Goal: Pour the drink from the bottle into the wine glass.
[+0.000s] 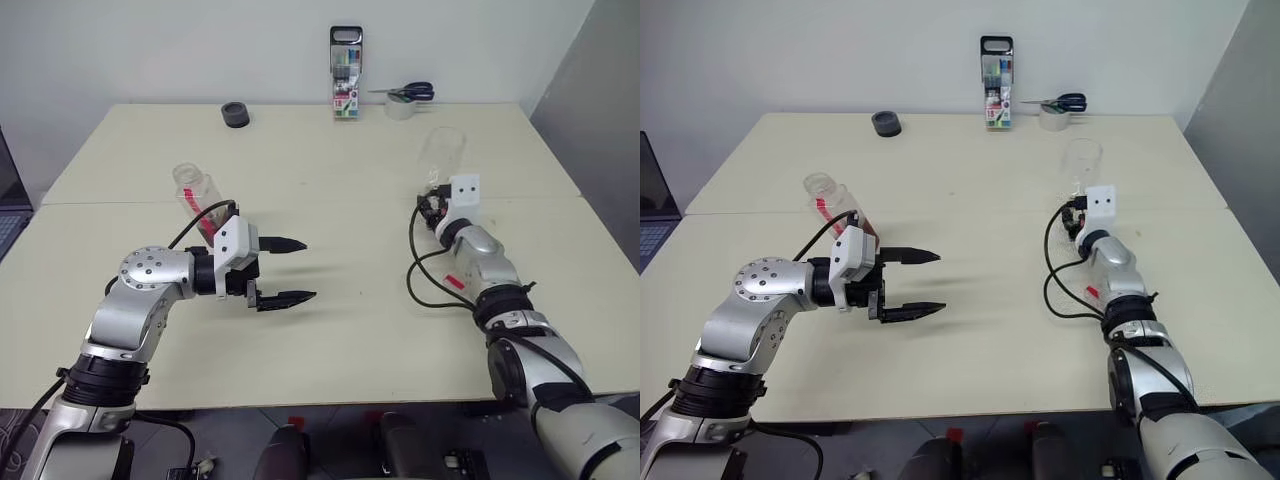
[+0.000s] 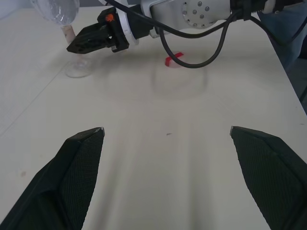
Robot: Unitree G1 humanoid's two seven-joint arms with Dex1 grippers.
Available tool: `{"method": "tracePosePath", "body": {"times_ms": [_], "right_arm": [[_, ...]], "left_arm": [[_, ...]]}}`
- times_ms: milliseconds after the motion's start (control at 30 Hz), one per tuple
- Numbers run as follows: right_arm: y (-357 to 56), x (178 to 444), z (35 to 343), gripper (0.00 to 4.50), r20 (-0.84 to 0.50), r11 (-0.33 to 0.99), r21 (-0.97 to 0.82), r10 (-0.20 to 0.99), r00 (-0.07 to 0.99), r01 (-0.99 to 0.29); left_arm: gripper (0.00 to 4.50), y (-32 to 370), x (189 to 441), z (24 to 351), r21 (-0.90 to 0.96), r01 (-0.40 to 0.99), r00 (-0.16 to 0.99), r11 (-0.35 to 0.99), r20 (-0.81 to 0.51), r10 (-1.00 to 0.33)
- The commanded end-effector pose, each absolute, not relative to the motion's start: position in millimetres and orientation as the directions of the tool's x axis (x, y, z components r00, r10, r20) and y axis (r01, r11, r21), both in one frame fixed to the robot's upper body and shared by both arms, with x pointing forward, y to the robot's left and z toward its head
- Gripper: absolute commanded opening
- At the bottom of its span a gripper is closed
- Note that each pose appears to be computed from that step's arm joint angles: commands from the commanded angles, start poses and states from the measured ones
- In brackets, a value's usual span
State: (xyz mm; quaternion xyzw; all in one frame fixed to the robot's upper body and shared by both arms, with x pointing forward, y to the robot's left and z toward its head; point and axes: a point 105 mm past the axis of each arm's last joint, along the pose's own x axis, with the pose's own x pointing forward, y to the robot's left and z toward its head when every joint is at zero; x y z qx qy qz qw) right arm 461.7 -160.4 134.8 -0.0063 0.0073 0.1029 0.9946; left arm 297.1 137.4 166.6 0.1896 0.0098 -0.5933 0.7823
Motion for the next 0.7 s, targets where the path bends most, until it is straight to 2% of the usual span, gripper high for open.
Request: {"method": "tracePosePath", "body": {"times_ms": [33, 100, 333, 567, 700], "right_arm": [[-154, 466, 151, 0.67, 0.027, 0.973, -0.03, 0.228, 0.973, -0.227], [-152, 467, 151, 0.08, 0.027, 0.971, -0.035, 0.237, 0.971, -0.236], [-137, 462, 152, 0.08, 0.053, 0.949, -0.089, 0.308, 0.95, -0.302], [-47, 429, 149, 0.08, 0.089, 0.806, -0.104, 0.591, 0.802, -0.583], [-4, 408, 146, 0.08, 0.077, 0.726, -0.078, 0.687, 0.722, -0.683]], "left_arm": [[4.5, 139, 298, 178, 0.332, 0.913, 0.318, 0.236, -0.22, -0.922], [4.5, 138, 297, 179, 0.333, 0.912, 0.323, 0.24, -0.219, -0.921], [4.5, 147, 297, 181, 0.32, 0.895, 0.389, 0.311, -0.216, -0.896], [4.5, 177, 286, 175, 0.305, 0.861, 0.487, 0.406, -0.27, -0.831], [4.5, 188, 285, 179, 0.302, 0.833, 0.54, 0.464, -0.255, -0.802]]}}
